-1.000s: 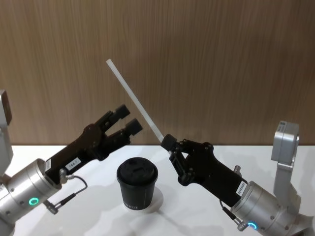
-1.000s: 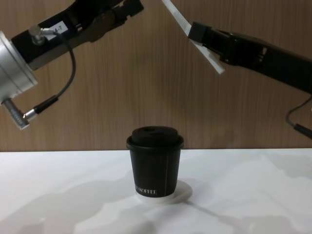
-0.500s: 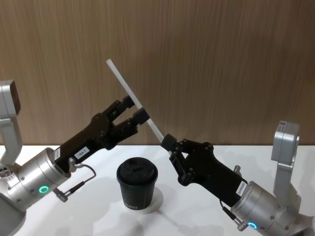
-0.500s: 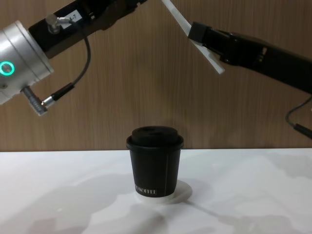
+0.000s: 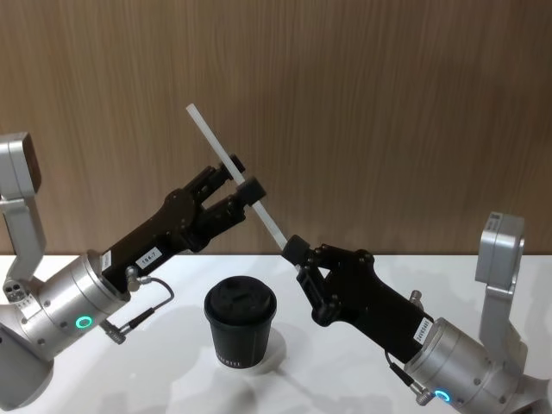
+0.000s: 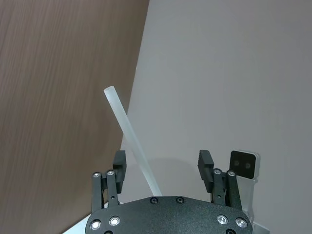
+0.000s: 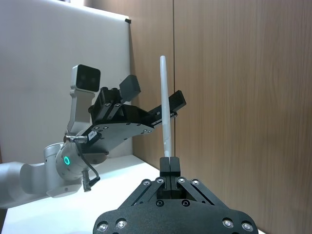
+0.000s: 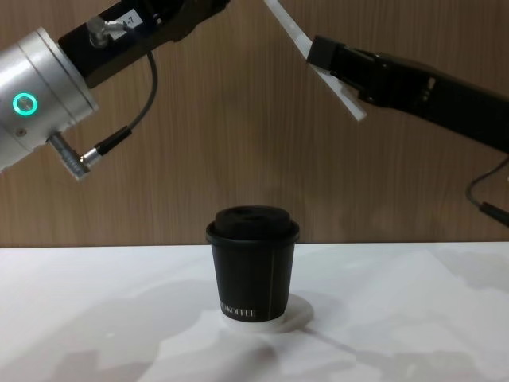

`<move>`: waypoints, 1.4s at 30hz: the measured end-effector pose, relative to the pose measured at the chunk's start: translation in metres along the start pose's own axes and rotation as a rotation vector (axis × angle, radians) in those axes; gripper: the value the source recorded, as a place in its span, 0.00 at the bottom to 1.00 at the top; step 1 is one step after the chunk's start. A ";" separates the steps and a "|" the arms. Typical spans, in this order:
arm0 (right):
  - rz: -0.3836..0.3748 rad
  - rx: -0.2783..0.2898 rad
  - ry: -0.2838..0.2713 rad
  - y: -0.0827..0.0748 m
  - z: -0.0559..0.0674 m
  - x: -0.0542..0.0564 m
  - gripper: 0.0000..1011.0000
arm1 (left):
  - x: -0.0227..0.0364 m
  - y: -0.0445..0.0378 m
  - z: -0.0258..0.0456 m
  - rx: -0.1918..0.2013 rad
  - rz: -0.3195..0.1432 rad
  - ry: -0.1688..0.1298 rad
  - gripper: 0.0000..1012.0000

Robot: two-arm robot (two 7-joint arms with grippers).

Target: Pick up the straw with one hand, pass it to the other hand, and insert it into the cup.

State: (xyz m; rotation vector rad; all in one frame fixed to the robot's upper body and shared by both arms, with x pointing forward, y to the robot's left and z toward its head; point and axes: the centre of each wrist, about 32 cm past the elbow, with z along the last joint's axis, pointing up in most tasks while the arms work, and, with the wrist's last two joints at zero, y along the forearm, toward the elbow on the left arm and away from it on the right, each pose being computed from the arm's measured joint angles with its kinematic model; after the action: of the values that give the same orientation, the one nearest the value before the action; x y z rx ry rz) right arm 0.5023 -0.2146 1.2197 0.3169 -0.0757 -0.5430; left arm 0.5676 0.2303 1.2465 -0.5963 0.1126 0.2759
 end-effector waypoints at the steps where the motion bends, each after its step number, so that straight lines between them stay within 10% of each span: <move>1: 0.000 0.000 0.000 0.000 0.000 0.000 0.00 | 0.0002 -0.0004 0.0002 -0.002 -0.001 -0.001 0.92; 26: 0.000 0.000 0.000 0.000 0.000 0.000 0.00 | 0.0014 -0.0058 -0.0005 -0.015 -0.006 -0.009 0.16; 42: 0.000 0.000 0.000 0.000 0.000 0.000 0.04 | 0.0021 -0.0021 0.0002 -0.023 0.005 -0.015 0.01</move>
State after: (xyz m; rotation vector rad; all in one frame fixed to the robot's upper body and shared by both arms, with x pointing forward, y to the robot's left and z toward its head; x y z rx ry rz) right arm 0.5023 -0.2147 1.2197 0.3168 -0.0760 -0.5429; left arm 0.5702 0.2293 1.2475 -0.6167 0.0961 0.2869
